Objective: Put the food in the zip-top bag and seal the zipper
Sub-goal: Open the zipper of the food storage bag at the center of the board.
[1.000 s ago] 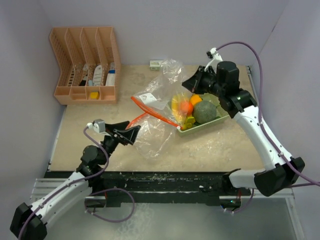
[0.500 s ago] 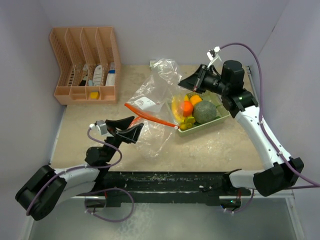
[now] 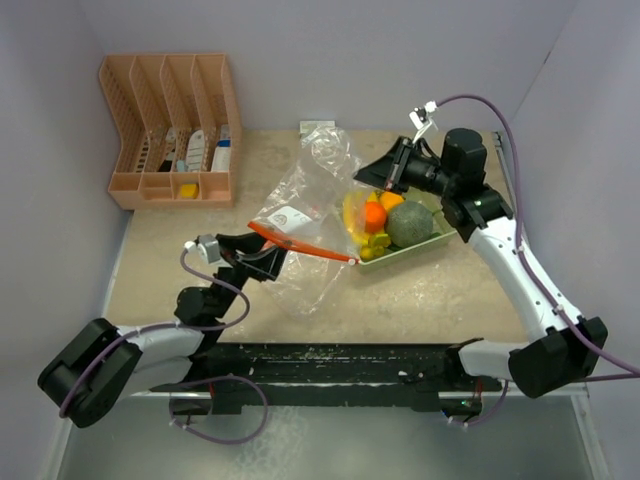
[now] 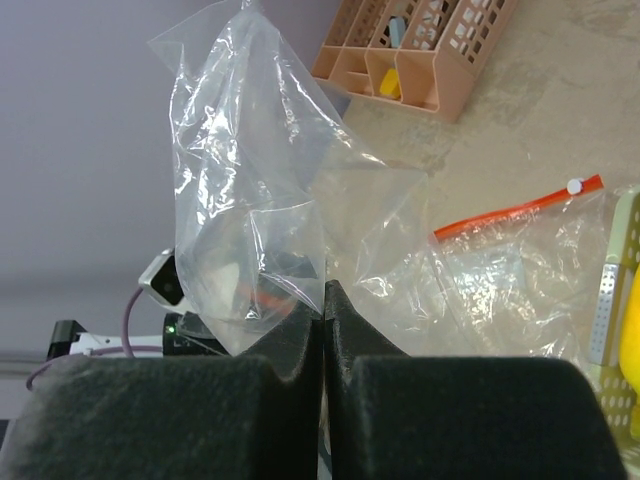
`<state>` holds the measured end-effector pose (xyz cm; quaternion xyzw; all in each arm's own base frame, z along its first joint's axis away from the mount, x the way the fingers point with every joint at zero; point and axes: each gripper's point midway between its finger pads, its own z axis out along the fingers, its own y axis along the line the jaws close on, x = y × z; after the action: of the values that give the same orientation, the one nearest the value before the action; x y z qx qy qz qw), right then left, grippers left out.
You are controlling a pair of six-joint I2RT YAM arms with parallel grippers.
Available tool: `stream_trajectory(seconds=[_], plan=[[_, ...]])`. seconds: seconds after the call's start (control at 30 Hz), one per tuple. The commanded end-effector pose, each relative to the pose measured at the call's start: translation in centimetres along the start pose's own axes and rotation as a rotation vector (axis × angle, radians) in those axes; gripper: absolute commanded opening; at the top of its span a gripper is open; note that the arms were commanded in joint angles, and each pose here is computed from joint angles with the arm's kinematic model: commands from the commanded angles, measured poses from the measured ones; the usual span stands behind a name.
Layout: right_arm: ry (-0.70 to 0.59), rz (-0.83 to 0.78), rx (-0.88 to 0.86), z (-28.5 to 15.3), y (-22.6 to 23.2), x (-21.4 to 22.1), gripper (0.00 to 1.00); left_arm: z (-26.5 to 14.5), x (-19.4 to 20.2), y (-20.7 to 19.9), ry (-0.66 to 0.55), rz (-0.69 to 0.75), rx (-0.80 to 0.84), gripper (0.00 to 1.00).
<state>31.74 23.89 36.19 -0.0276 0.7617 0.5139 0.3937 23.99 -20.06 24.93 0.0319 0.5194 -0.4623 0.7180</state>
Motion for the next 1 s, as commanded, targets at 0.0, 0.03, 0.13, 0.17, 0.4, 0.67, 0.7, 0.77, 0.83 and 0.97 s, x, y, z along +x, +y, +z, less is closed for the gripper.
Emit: stream_trajectory(seconds=[0.0,0.03,0.13,0.17,0.4,0.67,0.7,0.77,0.83,0.97], plan=[[-0.026,-0.029,-0.067,-0.6,1.7,-0.5,0.0,1.7,-3.7,-2.8,-0.134,-0.018,0.113,0.76],[-0.02,-0.028,-0.07,-0.6,1.6,-0.4,0.0,1.9,-3.8,-2.9,-0.134,-0.019,0.116,0.76],[0.0,-0.024,-0.084,-0.6,1.7,0.1,0.0,2.5,-3.5,-2.9,-0.126,-0.019,0.118,0.68],[0.005,-0.021,-0.087,-0.6,1.7,0.3,0.0,2.7,-3.1,-2.8,-0.115,-0.019,0.119,0.64],[0.029,0.017,-0.081,0.0,0.4,1.2,0.0,4.9,-2.4,-5.0,-0.066,-0.034,0.239,0.28],[0.013,-0.035,0.172,1.3,-6.0,1.3,0.28,3.9,-4.0,-6.1,-0.101,-0.054,0.268,0.0],[0.005,-0.067,0.232,1.1,-7.2,1.1,0.35,3.6,-4.2,-5.6,-0.106,-0.053,0.237,0.0],[-0.016,-0.143,0.406,-0.1,-10.2,0.4,0.51,3.0,-4.1,-4.1,-0.086,-0.047,0.142,0.0],[-0.071,-0.221,0.558,-1.8,-12.0,-1.2,0.62,2.4,-3.3,-2.0,-0.023,-0.013,0.016,0.0],[-0.131,-0.349,0.696,-4.1,-12.0,-2.1,0.74,0.8,-2.9,3.3,0.169,0.104,-0.342,0.0]])
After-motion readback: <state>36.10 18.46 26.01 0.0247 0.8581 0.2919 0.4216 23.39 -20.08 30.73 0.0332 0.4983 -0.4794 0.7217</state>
